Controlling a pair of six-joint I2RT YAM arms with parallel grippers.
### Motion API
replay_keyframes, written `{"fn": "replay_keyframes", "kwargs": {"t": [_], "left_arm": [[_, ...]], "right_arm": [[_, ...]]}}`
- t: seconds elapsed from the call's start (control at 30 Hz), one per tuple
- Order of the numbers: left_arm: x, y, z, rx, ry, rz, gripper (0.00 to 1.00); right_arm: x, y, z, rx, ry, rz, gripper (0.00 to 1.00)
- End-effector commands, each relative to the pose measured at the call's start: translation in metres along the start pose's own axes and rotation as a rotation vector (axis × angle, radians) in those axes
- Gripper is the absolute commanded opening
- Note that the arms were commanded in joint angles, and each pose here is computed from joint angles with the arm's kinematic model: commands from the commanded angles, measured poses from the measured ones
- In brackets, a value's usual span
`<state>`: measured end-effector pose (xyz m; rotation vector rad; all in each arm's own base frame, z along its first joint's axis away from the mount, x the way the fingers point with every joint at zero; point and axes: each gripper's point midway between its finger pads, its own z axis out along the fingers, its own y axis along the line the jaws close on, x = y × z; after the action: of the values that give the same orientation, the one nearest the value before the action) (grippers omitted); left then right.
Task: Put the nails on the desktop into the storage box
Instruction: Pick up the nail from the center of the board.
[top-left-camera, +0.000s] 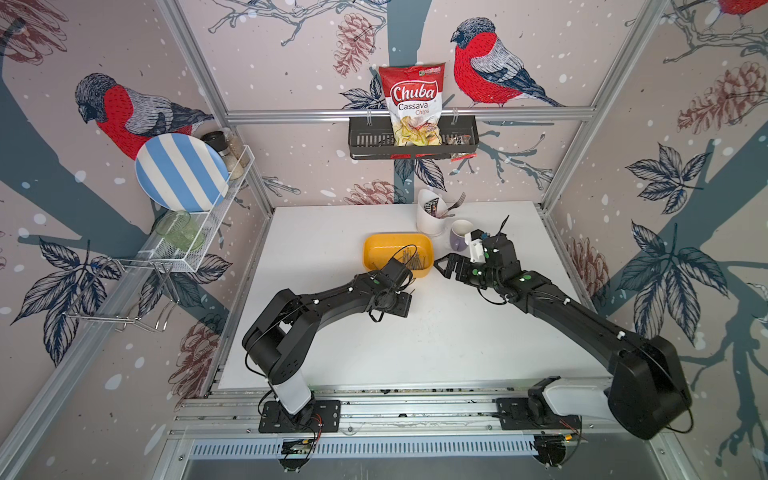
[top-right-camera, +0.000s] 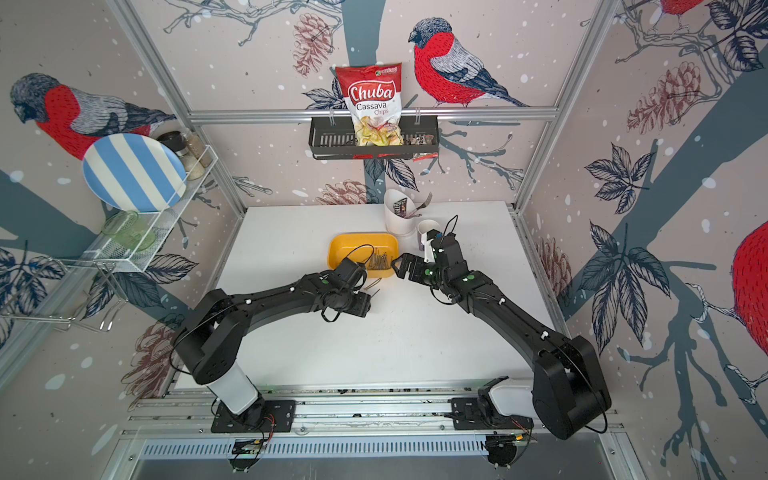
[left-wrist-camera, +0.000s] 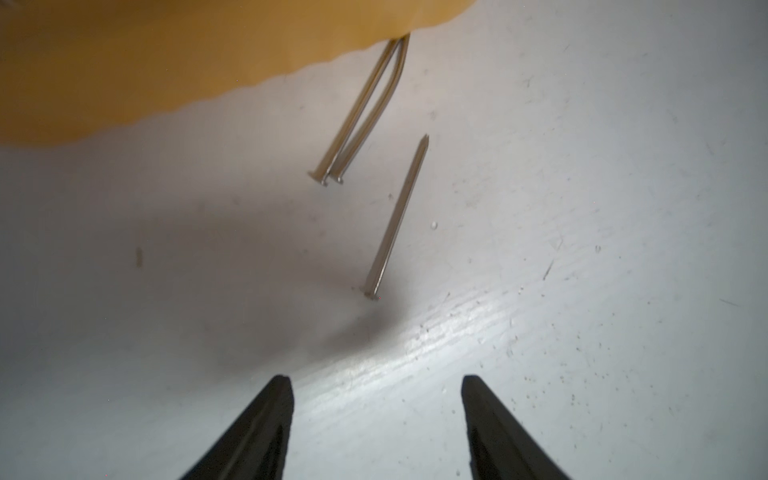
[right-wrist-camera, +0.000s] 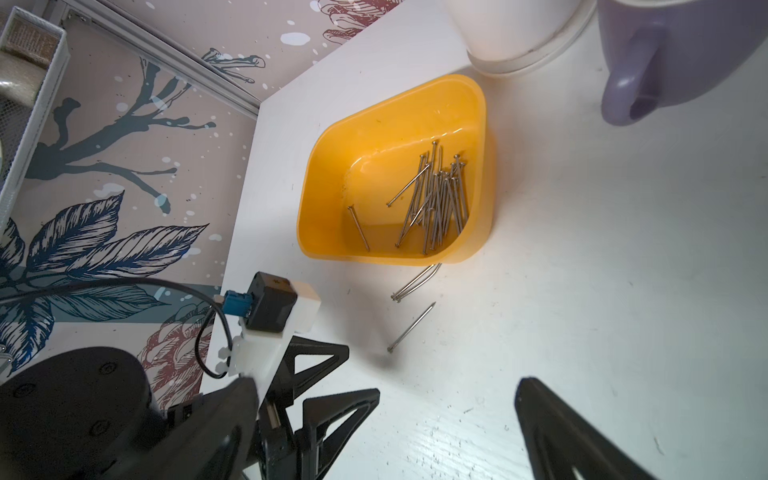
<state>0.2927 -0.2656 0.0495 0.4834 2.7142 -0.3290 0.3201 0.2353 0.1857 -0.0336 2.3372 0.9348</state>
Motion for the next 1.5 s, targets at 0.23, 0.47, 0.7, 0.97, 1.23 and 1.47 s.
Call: {"fn": "replay_keyframes", "kwargs": {"t": [0.23,0.47,0.7,0.97,1.23,1.47], "left_arm": [[-0.002,0.011,0.013,-0.12,0.057,0.116,0.56],[-0.004,0.006,0.022,-0.112,0.074,0.143,0.51],[0.002,0.003,0.032,-0.111,0.102,0.165,0.47],[0.003,0.0,0.041,-0.109,0.12,0.183,0.41],[0.006,0.0,0.05,-0.111,0.143,0.195,0.34],[0.016,0.002,0.053,-0.114,0.172,0.196,0.22]], "right_arm": [[-0.005,0.006,-0.002,-0.015,-0.012,-0.01,1.0],[-0.007,0.005,-0.002,-0.005,-0.01,-0.013,1.0],[-0.008,0.004,-0.003,0.003,-0.016,-0.013,1.0],[-0.016,0.002,-0.009,0.015,-0.04,-0.012,1.0],[-0.021,-0.001,-0.014,0.022,-0.055,-0.007,1.0],[-0.023,-0.004,-0.014,0.029,-0.061,-0.003,1.0]]}}
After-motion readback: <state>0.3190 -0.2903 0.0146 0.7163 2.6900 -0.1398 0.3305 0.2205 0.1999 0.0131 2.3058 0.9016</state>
